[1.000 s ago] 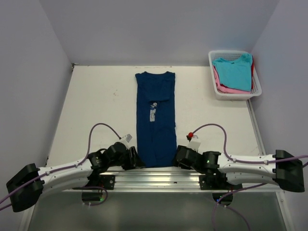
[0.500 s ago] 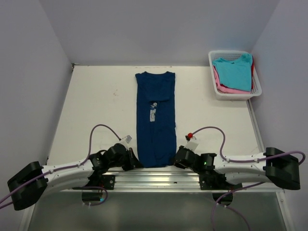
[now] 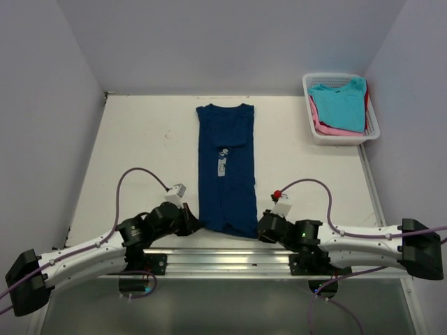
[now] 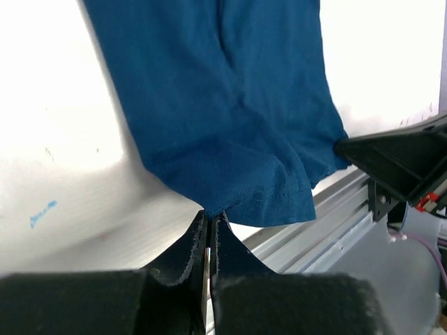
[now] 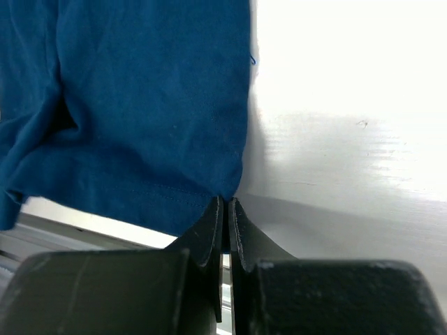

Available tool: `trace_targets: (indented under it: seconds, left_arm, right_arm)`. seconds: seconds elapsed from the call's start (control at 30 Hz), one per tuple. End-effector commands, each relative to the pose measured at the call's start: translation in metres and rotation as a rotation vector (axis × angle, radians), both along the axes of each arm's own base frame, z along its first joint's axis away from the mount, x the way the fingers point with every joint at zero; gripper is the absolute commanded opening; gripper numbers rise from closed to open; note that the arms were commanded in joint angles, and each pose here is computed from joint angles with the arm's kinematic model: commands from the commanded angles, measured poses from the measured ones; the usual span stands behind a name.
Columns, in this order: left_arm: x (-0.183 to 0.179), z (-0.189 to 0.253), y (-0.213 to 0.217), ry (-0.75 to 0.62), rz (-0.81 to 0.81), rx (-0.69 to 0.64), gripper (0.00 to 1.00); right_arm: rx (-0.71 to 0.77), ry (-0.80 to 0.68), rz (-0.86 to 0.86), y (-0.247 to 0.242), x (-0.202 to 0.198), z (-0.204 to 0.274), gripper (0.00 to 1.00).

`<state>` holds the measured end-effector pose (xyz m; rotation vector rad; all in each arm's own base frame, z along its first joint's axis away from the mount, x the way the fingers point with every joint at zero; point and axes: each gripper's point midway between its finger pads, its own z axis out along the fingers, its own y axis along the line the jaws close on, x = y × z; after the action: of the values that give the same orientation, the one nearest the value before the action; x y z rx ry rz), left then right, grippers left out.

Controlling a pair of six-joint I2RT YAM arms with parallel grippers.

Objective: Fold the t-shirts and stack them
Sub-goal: Fold the tshirt

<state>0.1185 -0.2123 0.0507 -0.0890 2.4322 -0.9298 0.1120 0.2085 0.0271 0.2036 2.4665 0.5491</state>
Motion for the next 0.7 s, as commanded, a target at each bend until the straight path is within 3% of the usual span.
trace_targets:
  seconds: [0.0,0.43,0.67]
  left_arm:
    - [0.026,0.015,0.007,-0.129,0.038,0.089,0.0]
    - [0.074,0.035,0.009,-0.31,0.087,0.27,0.0]
    - [0.112,0.051,0.004,-0.403,0.122,0.276,0.0]
  right_arm:
    - [-0.08,-0.111,-0.024,-0.01,0.019,0.021,0.0]
    - [-0.166,-0.254,-0.069,-0.016,0.069,0.066,0.0]
    - [-0.201,-0.272,-0.049,-0.005,0.11,0.07,0.0]
